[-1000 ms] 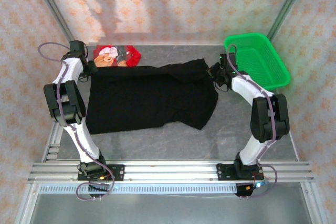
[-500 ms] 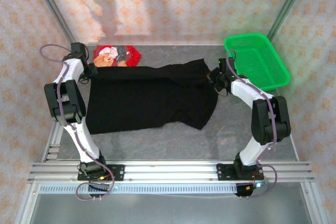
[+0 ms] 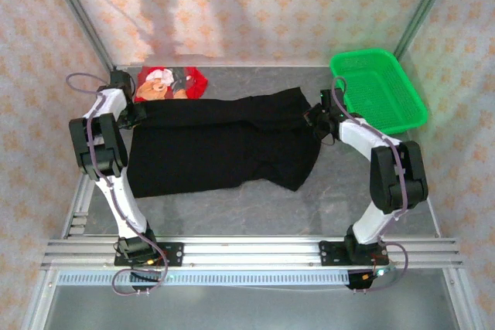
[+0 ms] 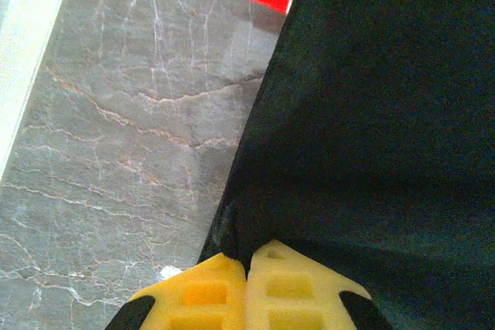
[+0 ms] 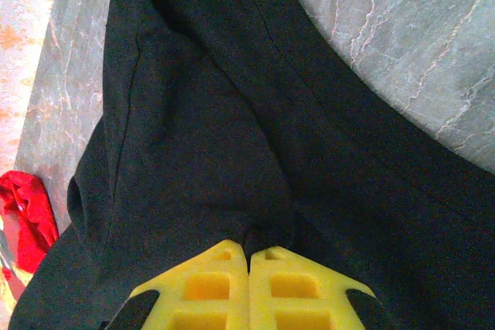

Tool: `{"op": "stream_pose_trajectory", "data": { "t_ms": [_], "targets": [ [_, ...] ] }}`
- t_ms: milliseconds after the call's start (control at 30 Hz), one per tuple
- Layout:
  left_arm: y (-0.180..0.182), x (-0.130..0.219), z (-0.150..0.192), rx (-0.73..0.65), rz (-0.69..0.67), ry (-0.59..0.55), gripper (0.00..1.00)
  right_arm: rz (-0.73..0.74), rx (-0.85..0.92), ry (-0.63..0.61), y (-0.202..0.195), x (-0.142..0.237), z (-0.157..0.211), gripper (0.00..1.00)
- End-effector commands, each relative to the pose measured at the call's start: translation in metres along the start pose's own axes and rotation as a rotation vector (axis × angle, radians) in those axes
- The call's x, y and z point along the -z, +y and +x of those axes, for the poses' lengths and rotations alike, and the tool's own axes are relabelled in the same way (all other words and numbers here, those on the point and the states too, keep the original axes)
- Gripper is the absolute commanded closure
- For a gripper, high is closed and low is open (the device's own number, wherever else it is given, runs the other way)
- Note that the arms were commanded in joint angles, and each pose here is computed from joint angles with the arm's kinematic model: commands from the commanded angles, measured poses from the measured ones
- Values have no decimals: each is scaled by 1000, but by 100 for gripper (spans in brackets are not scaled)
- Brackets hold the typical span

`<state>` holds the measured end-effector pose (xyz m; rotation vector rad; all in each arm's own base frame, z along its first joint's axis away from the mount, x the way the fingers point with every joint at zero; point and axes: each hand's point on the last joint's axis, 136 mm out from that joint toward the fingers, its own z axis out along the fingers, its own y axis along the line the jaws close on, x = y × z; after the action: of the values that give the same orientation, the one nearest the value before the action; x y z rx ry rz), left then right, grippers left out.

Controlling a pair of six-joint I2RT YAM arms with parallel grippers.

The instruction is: Fold and stack the t-shirts

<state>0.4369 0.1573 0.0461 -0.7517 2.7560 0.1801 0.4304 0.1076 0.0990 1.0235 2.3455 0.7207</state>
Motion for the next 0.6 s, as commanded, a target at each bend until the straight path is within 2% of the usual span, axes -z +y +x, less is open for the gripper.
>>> {"op": "stream_pose_trajectory", "data": {
  "t_ms": [0,233,567],
  "targets": [
    [22,-9,10,27,-89,53,100,38,-14,-37,-10,1,-5,100],
    [27,-13,10,29,-120,57,100,54,-16,-21,-18,-3,0,100],
    [26,-13,-9,48,-134,30,100,71,-13,8,-28,0,13,100]
  ]
}}
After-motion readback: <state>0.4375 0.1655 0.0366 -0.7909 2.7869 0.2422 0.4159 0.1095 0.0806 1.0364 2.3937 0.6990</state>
